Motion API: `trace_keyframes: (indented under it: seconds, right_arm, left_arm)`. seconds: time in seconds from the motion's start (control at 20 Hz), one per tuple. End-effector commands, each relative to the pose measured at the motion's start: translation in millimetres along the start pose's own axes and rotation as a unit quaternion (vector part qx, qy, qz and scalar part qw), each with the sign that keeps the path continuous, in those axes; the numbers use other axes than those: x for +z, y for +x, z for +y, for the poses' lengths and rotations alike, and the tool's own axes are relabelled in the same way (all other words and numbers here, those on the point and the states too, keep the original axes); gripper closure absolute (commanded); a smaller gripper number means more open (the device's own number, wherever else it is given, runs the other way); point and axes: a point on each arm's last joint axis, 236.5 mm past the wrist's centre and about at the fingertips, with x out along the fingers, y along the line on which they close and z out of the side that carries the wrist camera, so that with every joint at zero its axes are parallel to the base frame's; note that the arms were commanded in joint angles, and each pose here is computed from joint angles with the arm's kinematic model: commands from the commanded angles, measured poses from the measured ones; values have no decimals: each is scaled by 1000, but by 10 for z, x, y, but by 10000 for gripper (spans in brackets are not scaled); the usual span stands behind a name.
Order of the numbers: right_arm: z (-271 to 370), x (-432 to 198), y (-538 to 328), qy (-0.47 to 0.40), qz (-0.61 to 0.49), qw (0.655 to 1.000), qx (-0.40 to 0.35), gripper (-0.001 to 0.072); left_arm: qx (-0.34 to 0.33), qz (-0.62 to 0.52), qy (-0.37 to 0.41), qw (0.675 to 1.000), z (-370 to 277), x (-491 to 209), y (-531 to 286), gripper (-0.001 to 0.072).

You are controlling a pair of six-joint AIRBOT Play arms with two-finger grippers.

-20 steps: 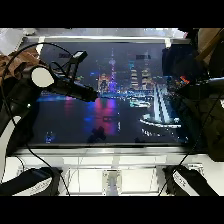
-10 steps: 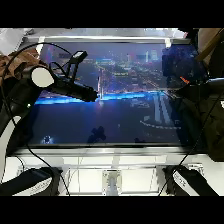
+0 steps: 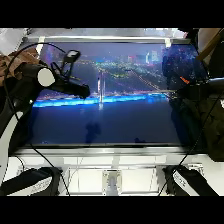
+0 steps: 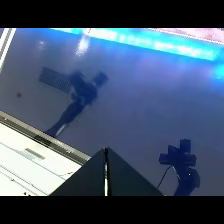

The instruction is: Fold the clothes and pants, and hang the long-sleeved shirts on hangers.

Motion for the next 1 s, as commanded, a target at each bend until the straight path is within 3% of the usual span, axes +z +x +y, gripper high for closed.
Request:
trace_keyframes:
  seconds: [0.0,0.15,0.35,0.55,0.65,0.95]
  right_arm:
    - [-11,74,-3,-2,-16,1000,-3,686]
    - [-56,298,-19,-1,-63,998,-12,686]
    - [-121,446,20,4,-85,996,-17,687]
    - [-176,453,113,11,-74,997,-14,686]
    - [-200,455,158,15,-68,997,-12,687]
    - [-249,460,249,22,-58,998,-9,687]
  left_arm:
    - [270,12,-53,961,1772,-132,-254,9]
    - [323,61,-163,930,2796,-716,-314,10]
    - [321,122,-266,901,3504,-1483,1,11]
    - [315,138,-277,897,3770,-1745,409,12]
    - [313,128,-296,893,3829,-1777,571,63]
    - [252,94,-372,889,3830,-1624,999,81]
